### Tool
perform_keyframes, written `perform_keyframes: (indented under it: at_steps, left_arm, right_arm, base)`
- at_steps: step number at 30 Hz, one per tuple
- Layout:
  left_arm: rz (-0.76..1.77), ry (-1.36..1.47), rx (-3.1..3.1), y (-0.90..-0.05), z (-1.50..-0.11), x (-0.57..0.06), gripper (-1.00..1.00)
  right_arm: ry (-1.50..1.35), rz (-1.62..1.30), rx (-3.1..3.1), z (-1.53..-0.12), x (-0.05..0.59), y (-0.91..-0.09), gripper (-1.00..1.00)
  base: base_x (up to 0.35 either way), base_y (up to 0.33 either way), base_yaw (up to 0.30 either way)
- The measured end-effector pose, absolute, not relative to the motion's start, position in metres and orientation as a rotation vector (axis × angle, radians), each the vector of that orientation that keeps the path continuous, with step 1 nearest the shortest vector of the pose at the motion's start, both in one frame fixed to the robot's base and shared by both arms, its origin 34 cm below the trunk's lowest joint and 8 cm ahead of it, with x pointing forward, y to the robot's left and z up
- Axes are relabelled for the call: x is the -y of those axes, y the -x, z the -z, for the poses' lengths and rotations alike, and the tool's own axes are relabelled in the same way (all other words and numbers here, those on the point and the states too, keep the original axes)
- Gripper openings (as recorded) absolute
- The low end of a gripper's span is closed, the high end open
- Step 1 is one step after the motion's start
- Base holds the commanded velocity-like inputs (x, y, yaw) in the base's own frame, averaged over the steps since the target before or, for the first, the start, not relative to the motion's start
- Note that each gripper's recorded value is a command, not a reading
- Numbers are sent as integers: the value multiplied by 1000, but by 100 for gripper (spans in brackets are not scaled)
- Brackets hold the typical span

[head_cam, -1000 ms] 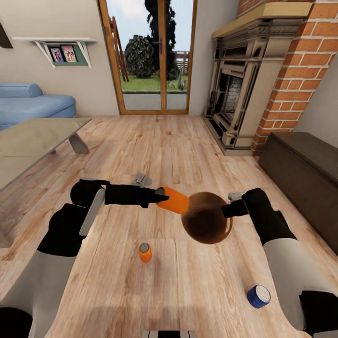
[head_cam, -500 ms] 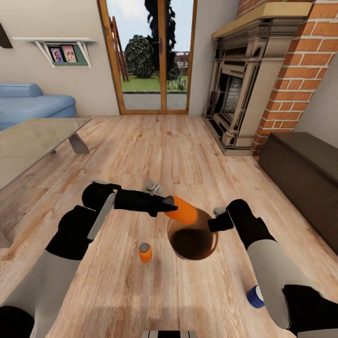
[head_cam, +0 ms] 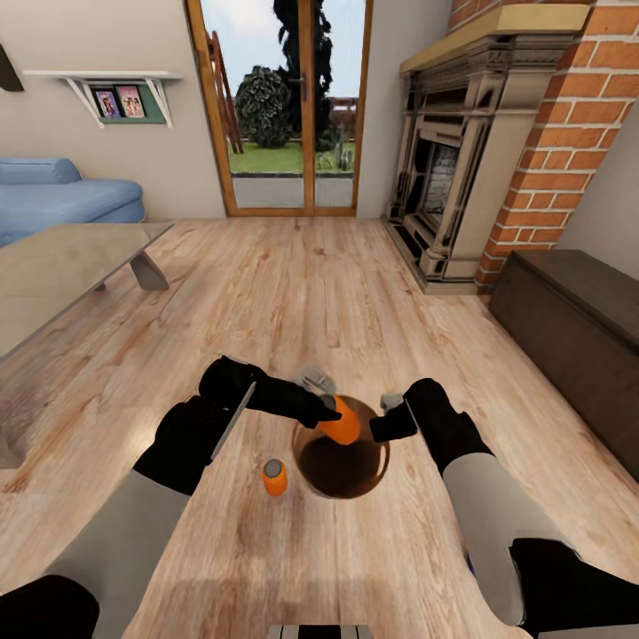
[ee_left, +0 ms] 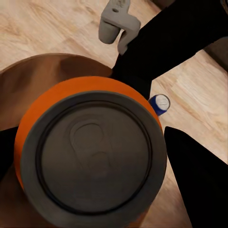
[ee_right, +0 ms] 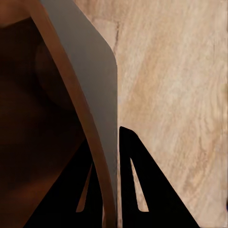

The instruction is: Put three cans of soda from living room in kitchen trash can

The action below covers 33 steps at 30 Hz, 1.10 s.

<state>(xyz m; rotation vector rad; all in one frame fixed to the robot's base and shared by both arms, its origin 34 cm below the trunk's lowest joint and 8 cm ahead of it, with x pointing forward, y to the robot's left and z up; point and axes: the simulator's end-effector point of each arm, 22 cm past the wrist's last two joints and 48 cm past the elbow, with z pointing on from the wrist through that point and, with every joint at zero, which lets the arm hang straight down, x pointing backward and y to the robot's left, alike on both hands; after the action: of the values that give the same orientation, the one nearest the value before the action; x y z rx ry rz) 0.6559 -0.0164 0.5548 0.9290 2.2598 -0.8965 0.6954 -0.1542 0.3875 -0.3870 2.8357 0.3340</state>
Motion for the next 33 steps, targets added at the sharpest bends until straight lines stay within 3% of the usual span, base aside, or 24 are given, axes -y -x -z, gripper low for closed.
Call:
perform_keyframes:
  at_steps: [15, 33]
  left_arm:
    - [763, -895, -2414, -659, -501, 18, -100]
    - [464, -956, -2512, -657, -449, 4, -100]
  right_arm:
    - [389, -438, -2822, -394, 120, -692, -100]
    - [419, -385, -2822, -394, 122, -693, -100]
  base:
    - [0, 0, 0]
    - [0, 0, 0]
